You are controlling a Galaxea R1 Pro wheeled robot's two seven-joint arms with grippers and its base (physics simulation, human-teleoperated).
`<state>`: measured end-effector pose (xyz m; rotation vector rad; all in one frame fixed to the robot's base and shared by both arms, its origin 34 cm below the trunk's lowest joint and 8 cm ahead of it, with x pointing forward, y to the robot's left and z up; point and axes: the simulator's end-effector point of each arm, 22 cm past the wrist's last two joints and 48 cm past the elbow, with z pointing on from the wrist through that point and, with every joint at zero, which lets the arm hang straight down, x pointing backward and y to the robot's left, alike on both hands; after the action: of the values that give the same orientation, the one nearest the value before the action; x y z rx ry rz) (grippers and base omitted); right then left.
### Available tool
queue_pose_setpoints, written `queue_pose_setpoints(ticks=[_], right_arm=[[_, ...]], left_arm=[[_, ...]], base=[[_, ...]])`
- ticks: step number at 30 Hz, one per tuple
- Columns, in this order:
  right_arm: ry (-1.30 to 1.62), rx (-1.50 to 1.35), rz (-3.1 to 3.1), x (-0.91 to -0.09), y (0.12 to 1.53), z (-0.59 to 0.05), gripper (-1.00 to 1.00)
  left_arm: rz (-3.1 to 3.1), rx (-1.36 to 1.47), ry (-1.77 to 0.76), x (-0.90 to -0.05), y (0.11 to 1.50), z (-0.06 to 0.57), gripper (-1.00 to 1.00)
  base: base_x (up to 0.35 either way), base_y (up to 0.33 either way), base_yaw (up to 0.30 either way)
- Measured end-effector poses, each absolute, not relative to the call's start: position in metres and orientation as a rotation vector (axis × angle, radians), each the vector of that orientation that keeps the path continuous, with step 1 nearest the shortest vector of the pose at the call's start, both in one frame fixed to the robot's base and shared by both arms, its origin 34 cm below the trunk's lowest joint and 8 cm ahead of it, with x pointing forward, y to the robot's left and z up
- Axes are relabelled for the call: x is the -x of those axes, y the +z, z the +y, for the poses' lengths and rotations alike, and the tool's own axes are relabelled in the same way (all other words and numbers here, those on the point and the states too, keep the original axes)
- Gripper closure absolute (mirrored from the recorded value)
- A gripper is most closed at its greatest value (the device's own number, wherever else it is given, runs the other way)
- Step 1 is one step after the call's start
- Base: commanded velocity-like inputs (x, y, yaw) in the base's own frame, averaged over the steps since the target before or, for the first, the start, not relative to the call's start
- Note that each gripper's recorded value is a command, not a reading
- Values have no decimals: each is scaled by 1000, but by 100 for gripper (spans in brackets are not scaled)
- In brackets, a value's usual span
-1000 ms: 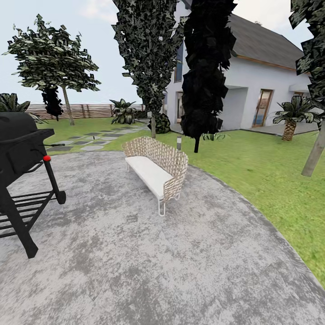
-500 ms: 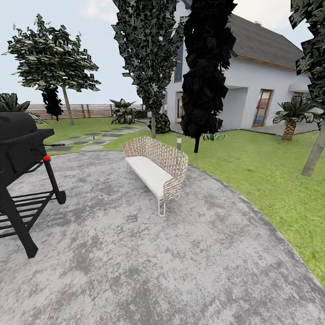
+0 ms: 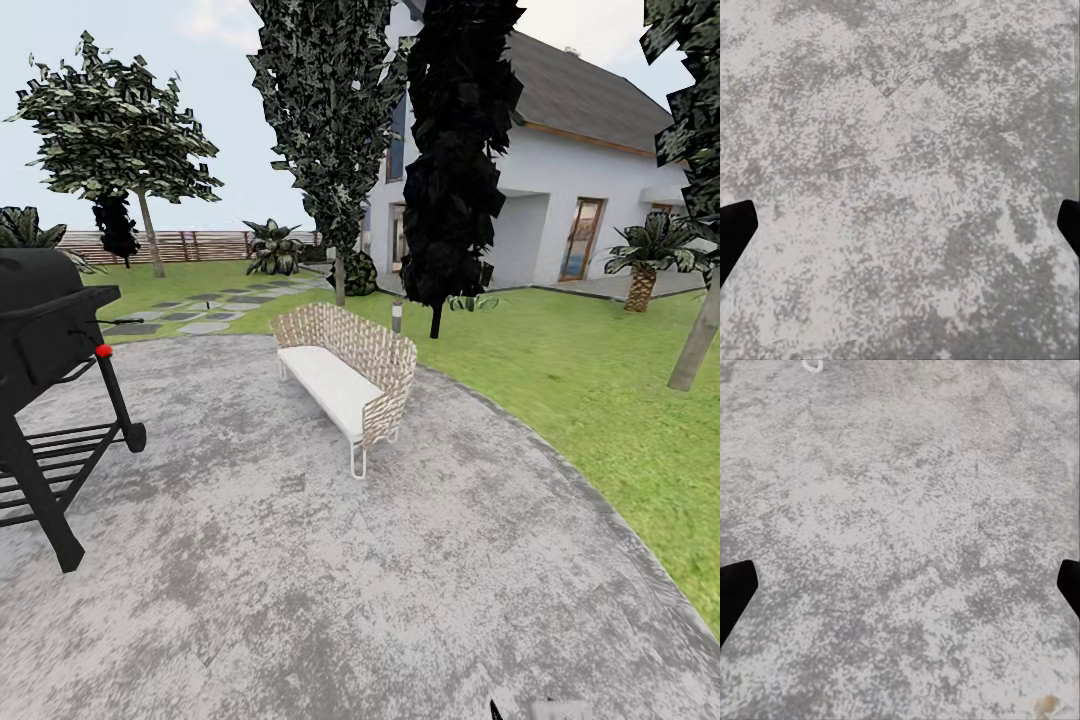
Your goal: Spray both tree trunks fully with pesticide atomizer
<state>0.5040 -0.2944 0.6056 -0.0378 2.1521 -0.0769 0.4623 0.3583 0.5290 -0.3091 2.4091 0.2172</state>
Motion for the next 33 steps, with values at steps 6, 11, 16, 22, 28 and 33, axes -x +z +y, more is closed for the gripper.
queue_pose_setpoints(ticks=[6,11,16,22,28,33], right_arm=[[-79,38,2148,-504,606,-295,-100],[-81,36,2153,-503,604,-296,-100],[-82,36,2171,-497,598,-296,-100],[-82,36,2179,-495,590,-296,-100],[-82,36,2186,-492,577,-296,-100],[-80,36,2198,-488,564,-296,-100]], left_arm=[[2366,325,226,-486,542,368,-100],[2363,296,220,-482,540,365,-100],[2354,287,211,-486,542,365,-100],[2323,286,206,-501,546,365,-100],[2276,278,198,-518,549,364,-100],[2280,277,198,-515,539,363,-100]], base=[[0,0,149],[0,0,257],[0,0,264],[0,0,264],[0,0,262],[0,0,177]])
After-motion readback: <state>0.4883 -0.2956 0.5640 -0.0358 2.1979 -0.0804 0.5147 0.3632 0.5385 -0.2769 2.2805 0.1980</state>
